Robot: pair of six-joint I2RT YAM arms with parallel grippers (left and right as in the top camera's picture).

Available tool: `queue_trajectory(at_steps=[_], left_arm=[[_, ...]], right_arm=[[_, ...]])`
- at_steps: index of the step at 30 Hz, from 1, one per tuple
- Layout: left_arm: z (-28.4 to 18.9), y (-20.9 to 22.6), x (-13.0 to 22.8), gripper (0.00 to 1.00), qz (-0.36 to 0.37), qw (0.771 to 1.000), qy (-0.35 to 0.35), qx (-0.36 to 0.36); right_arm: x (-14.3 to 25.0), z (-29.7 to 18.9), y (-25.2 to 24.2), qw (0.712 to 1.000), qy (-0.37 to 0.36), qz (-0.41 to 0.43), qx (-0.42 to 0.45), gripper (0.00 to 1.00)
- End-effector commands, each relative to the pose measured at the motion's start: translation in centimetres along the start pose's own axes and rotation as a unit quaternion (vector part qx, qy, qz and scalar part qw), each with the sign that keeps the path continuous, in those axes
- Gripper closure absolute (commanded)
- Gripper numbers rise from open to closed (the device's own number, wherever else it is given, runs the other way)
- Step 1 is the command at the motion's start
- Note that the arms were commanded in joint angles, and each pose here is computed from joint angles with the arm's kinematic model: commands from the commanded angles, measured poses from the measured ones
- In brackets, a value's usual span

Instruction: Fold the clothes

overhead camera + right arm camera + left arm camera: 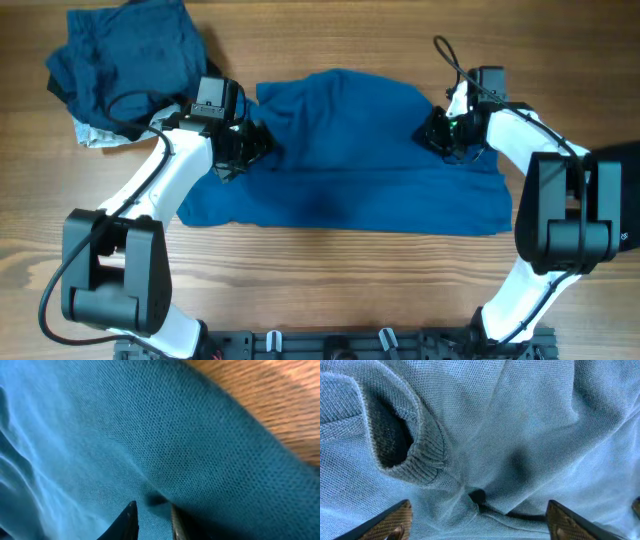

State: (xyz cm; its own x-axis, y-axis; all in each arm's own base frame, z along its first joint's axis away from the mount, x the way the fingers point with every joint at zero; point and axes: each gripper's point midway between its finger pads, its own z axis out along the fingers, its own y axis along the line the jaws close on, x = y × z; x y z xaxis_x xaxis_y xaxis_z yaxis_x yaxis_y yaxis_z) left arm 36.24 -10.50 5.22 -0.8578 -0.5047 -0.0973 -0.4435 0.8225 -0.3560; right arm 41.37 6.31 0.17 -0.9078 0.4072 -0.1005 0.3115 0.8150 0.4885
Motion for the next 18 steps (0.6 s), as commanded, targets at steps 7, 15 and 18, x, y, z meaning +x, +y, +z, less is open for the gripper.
queue_trajectory(at_steps=[7, 15, 18], left_arm=[[0.2, 0.0, 0.2, 0.1, 0.008, 1.0, 0.006, 0.001], [0.2, 0.1, 0.1, 0.08, 0.008, 1.0, 0.002, -0.003], [0.2, 0.1, 0.1, 0.07, 0.008, 1.0, 0.003, -0.003]], right_arm=[[-1.7, -1.5, -8.5, 0.99, -0.026, 0.056, 0.128, 0.74], [-2.9, -4.1, -14.1, 0.978, -0.043, 0.044, 0.2, 0.67], [-3.6, -5.0, -14.6, 0.976, -0.048, 0.052, 0.208, 0.66]])
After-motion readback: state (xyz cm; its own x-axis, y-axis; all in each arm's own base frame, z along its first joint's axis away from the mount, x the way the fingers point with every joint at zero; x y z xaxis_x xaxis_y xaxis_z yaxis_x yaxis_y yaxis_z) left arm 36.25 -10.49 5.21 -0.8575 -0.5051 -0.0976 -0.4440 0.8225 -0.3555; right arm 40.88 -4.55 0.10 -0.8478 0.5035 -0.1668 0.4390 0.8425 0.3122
